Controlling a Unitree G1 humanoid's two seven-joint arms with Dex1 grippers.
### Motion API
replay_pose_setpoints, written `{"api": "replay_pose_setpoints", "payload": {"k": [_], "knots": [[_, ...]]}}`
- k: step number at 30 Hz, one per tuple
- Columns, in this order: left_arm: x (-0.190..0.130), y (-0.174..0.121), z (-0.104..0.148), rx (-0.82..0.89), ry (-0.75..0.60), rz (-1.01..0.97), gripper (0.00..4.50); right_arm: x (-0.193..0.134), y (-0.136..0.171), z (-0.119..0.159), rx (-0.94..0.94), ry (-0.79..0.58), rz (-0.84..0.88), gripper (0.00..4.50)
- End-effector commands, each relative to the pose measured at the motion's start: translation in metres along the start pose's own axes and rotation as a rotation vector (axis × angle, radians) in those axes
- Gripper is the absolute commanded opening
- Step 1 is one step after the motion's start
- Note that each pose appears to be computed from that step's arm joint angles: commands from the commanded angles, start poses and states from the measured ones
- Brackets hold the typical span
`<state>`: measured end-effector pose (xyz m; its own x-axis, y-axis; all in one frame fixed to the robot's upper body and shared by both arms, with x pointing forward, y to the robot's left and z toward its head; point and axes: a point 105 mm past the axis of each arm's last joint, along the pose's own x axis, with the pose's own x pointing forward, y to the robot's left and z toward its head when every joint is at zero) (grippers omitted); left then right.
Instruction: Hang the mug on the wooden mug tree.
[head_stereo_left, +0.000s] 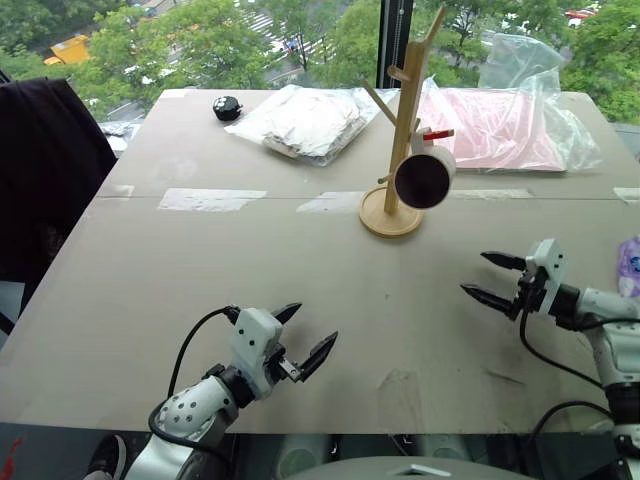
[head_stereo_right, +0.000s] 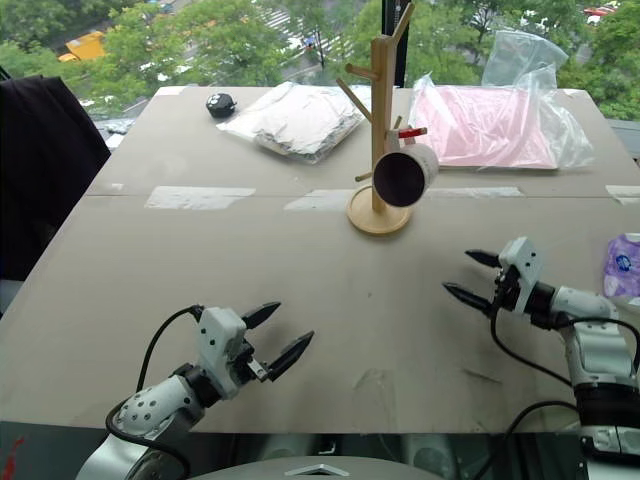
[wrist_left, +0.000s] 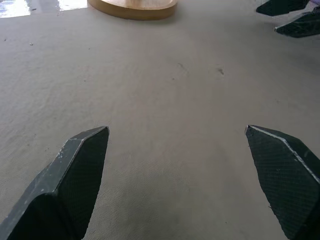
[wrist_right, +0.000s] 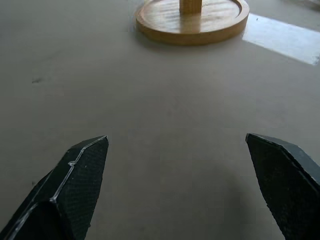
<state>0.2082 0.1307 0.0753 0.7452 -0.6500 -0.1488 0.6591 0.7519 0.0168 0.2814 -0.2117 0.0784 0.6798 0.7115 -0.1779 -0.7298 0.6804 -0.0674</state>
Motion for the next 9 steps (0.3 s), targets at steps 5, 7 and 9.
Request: {"api": "replay_pose_setpoints", "payload": {"k": [5, 7, 9], "knots": [[0.008, 0.017, 0.006, 0.042, -0.026, 0.013, 4.50, -0.012, 0.029, 0.015, 0.034, -0.117, -0.137, 4.46], [0.011, 0.020, 0.008, 0.041, -0.036, 0.013, 4.50, -0.013, 0.034, 0.012, 0.021, -0.105, -0.144, 4.46], [0.014, 0.020, 0.010, 0.048, -0.043, 0.006, 4.50, -0.014, 0.037, 0.009, 0.001, -0.088, -0.143, 4.46]]}}
